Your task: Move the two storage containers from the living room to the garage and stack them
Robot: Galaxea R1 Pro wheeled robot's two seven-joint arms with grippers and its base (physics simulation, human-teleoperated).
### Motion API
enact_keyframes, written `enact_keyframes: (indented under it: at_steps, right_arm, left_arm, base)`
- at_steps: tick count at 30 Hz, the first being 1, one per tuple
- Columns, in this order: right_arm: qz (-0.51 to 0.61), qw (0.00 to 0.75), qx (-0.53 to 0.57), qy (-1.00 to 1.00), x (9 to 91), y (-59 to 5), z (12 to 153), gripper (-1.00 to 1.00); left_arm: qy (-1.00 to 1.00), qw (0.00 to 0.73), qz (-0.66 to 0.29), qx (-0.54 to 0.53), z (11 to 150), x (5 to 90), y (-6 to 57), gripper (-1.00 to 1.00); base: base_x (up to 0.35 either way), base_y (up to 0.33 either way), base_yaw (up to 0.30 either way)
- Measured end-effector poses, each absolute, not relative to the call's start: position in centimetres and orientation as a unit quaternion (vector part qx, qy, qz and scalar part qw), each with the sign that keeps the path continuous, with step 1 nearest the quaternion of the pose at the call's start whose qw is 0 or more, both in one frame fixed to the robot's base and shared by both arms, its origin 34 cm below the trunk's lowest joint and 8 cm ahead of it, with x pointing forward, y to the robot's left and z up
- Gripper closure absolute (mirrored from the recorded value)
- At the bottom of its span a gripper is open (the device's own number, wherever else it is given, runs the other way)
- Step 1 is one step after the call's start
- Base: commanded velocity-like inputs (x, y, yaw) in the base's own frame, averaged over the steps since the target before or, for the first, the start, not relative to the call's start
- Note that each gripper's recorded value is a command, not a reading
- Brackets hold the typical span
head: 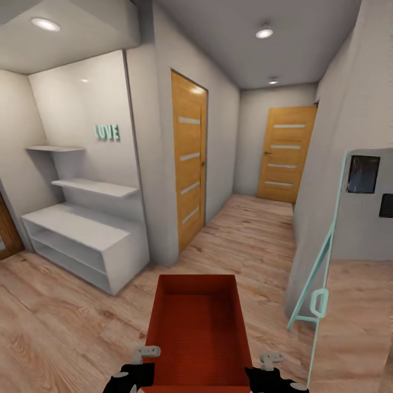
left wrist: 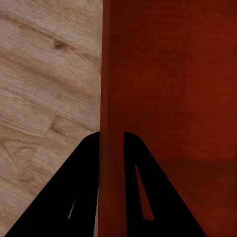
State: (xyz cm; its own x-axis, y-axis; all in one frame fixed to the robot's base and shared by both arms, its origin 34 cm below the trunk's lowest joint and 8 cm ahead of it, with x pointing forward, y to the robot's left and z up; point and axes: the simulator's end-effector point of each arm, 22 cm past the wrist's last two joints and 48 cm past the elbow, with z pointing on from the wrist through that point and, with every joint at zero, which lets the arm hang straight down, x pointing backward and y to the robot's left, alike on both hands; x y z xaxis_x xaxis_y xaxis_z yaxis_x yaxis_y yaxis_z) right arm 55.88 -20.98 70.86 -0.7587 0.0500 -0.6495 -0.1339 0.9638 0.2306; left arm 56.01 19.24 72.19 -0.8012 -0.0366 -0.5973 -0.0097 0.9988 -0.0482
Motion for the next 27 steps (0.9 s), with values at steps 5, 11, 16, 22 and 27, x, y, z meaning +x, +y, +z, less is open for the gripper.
enact_keyframes:
  at_steps: [5,11,16,22,27]
  right_arm:
    - [0.133,0.347,-0.023,0.928,55.88,-21.01,70.86,1.00]
    - [0.133,0.347,-0.023,0.928,55.88,-20.99,70.86,1.00]
    - [0.133,0.347,-0.023,0.928,55.88,-21.01,70.86,1.00]
    - [0.133,0.347,-0.023,0.928,55.88,-21.00,70.85,1.00]
    - [0.133,0.347,-0.023,0.928,55.88,-21.00,70.86,1.00]
  left_arm:
    - [0.949,0.315,-0.021,-0.012,72.19,56.01,19.22,1.00]
    - [0.949,0.315,-0.021,-0.012,72.19,56.01,19.23,1.00]
    - [0.949,0.315,-0.021,-0.012,72.19,56.01,19.21,1.00]
    - [0.949,0.315,-0.021,-0.012,72.19,56.01,19.22,1.00]
    - [0.949,0.315,-0.021,-0.012,72.19,56.01,19.22,1.00]
  base:
    - [0.303,0.182,-0.275]
    - [0.299,0.184,-0.275]
    - [0.298,0.185,-0.275]
    - [0.286,0.202,-0.275]
    - [0.279,0.211,-0.269]
